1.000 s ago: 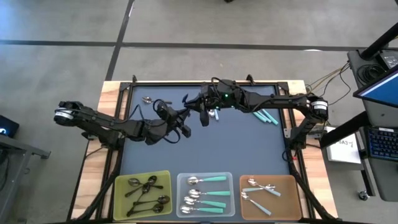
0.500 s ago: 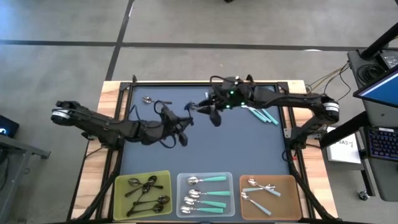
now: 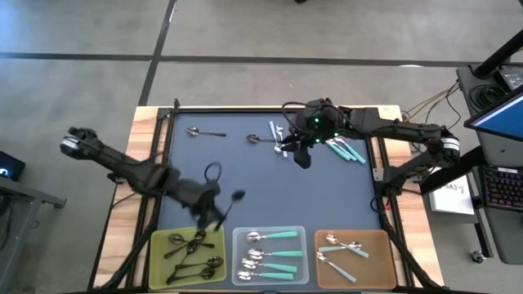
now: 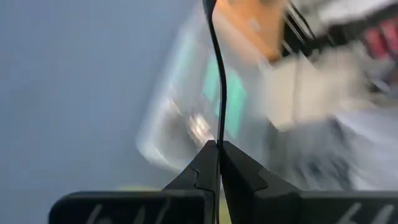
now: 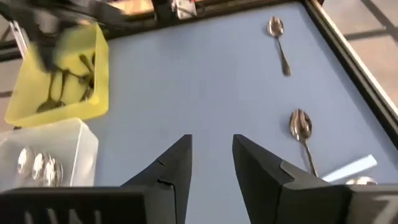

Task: Sort silverware by color (type)
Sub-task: Put the black spoon into the yellow bin

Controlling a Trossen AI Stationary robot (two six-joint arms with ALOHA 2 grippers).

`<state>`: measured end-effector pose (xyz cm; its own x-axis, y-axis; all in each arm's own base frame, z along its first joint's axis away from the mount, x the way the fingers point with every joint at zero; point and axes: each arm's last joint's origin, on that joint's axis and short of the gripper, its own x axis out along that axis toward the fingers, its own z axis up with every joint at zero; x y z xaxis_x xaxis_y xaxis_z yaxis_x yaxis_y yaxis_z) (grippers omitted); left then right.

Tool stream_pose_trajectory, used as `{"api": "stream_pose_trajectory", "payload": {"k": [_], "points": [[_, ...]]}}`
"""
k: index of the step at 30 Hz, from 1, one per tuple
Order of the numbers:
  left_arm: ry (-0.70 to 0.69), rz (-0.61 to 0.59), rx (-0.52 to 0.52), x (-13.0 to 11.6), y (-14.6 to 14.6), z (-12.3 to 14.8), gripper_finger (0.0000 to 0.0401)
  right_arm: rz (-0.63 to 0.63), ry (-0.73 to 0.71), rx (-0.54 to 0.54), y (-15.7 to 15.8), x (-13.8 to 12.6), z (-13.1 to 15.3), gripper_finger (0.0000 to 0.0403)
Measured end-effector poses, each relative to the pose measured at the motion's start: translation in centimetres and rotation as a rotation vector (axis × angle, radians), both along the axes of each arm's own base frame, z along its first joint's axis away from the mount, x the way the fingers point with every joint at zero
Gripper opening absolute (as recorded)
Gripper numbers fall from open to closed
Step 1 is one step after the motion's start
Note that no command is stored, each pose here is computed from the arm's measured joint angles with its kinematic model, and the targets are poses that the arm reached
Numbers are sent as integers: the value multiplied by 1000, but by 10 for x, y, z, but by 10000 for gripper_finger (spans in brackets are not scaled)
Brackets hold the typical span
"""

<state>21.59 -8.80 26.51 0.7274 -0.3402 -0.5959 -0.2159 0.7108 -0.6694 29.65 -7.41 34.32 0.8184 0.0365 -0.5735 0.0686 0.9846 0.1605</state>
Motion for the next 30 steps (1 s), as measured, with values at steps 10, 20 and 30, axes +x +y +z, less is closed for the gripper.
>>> {"api": "stream_pose_trajectory", "payload": {"k": [10,20,30], "points": [[408,-2,-189,-49,-65,-21,0,-45,121,-76,-5,6,-18,89],[690,-91,-307,-53,-85,-38,2,-36,156,-78,-7,15,-30,88],[608,-88,-328,-43,-91,-39,59,-44,158,-68,-7,15,-31,87]]}}
